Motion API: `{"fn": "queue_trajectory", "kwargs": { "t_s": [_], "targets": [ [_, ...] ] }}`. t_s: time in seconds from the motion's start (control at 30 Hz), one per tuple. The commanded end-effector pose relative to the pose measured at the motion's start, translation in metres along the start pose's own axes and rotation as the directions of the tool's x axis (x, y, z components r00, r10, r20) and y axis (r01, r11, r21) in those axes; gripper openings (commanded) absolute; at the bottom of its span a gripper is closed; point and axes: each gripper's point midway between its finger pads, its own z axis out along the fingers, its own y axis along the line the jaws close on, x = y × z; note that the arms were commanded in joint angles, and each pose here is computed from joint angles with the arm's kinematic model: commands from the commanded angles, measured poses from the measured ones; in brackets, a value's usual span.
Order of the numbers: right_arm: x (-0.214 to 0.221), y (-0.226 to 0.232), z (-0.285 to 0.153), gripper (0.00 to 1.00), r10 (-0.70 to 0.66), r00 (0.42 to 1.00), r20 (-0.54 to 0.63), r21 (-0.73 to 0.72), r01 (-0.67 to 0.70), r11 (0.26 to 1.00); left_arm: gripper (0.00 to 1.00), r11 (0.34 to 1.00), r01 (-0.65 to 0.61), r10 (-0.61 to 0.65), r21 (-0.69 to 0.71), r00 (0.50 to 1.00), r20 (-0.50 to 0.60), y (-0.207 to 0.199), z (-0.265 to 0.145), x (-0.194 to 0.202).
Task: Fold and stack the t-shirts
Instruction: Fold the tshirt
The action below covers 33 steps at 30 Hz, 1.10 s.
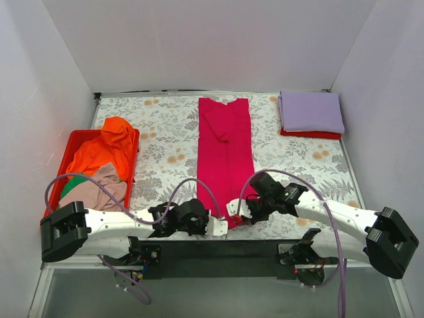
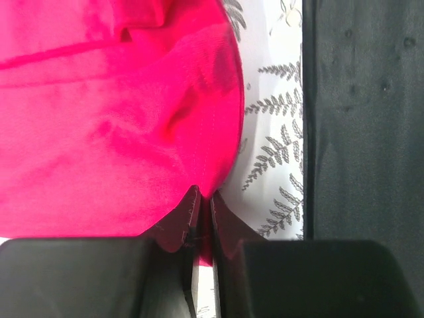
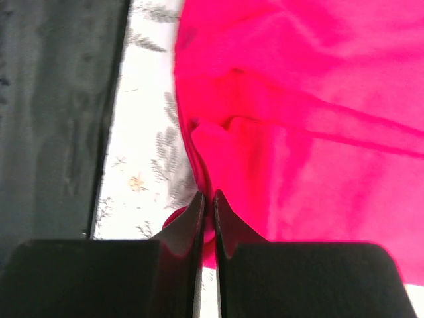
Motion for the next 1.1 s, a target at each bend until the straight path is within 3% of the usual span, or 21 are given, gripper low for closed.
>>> {"fn": "queue_trajectory", "kwargs": {
  "t_s": [0.0, 0.3, 0.47, 0.7, 1.07],
  "targets": [
    [-0.009, -0.015, -0.019, 0.01, 0.030, 0.999, 0.032, 0.046, -0.031, 0.998, 0.00, 0.997, -0.036, 0.043, -0.073, 0.995, 0.087, 0.022, -0.010, -0.033],
    [-0.009, -0.084, -0.068, 0.01, 0.107, 0.989, 0.103, 0.233, -0.129, 0.964, 0.00, 0.977, -0.029, 0.058, -0.212, 0.989, 0.133, 0.091, -0.023, -0.043],
    [-0.003, -0.130, -0.087, 0.01, 0.149, 0.984, 0.097, 0.296, -0.171, 0.940, 0.00, 0.950, -0.002, 0.063, -0.312, 0.981, 0.185, 0.162, -0.031, -0.053],
    [0.021, -0.208, -0.105, 0.01, 0.260, 0.960, 0.102, 0.355, -0.279, 0.892, 0.00, 0.937, 0.070, 0.000, -0.343, 0.980, 0.200, 0.239, -0.016, -0.041],
    [0.051, -0.296, -0.092, 0.01, 0.370, 0.922, 0.119, 0.365, -0.387, 0.847, 0.00, 0.906, 0.197, -0.137, -0.375, 0.974, 0.181, 0.321, 0.014, -0.001]
  ]
}}
